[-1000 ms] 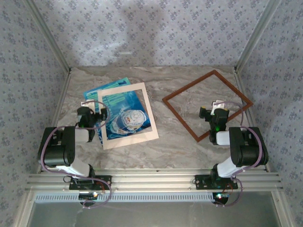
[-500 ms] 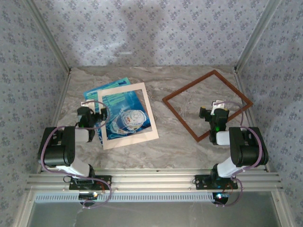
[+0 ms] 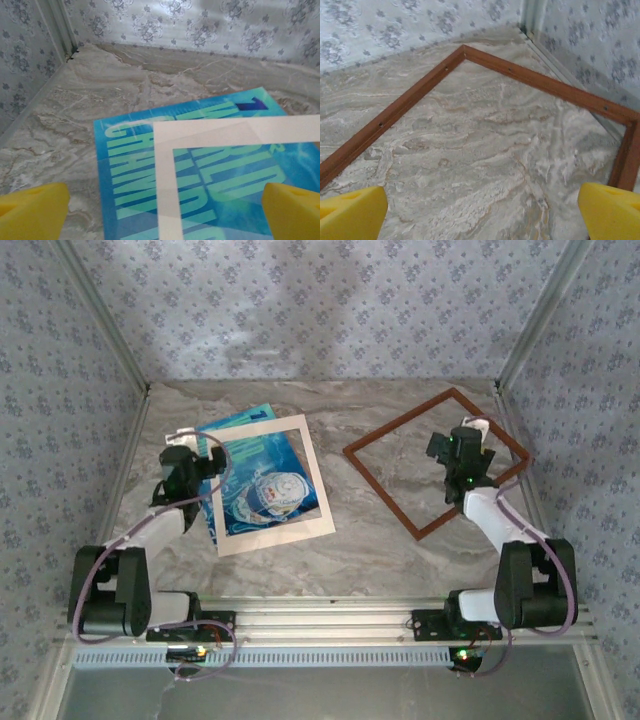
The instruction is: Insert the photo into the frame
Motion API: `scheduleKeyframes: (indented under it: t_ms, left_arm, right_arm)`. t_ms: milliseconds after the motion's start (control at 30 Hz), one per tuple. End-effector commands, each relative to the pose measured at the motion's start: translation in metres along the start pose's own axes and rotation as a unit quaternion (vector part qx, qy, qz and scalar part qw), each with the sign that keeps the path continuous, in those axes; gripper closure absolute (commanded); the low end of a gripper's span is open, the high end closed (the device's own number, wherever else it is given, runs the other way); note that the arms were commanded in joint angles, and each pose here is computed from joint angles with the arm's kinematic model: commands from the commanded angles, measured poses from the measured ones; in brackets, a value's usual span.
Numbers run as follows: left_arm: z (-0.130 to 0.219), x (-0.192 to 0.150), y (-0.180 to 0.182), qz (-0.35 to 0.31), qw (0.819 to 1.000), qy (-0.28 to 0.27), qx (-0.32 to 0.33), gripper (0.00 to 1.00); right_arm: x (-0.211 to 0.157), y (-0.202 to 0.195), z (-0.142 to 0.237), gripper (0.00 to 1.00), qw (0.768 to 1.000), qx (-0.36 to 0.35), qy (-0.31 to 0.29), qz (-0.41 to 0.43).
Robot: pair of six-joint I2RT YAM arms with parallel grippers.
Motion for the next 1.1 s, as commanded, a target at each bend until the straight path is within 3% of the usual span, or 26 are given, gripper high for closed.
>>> scheduleKeyframes:
  t_ms: [0, 167, 500, 800, 1067]
  left_arm:
    - [-0.001, -0.011, -0.009, 0.049, 0.997, 0.065, -0.005, 0.02]
    - [-0.001, -0.032, -0.042, 0.089, 0.987, 0.112, -0.067, 0.01]
    - [0.005, -0.075, -0.106, 0.065, 0.972, 0.189, -0.121, 0.02]
    - [0.001, -0.081, -0.115, 0.053, 0.97, 0.205, -0.12, 0.02]
    - [0.003, -0.082, -0.111, 0.048, 0.972, 0.204, -0.11, 0.02]
  right_arm:
    - [-0.055, -0.026, 0.005, 0.05, 0.977, -0.038, 0.187, -0.092]
    - [-0.073, -0.046, 0.0, 0.13, 0.958, -0.026, 0.251, -0.133]
    - [-0.093, -0.071, -0.011, 0.29, 0.935, -0.02, 0.307, -0.177]
    - [-0.099, -0.065, -0.037, 0.46, 0.933, -0.016, 0.317, -0.167]
    - [-0.106, -0.06, -0.051, 0.54, 0.931, -0.022, 0.33, -0.157]
Point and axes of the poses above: each hand's point on the last joint's axis, 136 mm out from that joint toward the fingers, its own z axis back along the fingers, its own y axis along the line the jaws close on, x = y × z, the point moved 6 cm from there along z, back along the fingers, and after that the axes turned 13 degrees about z, right-handed, at the moved point
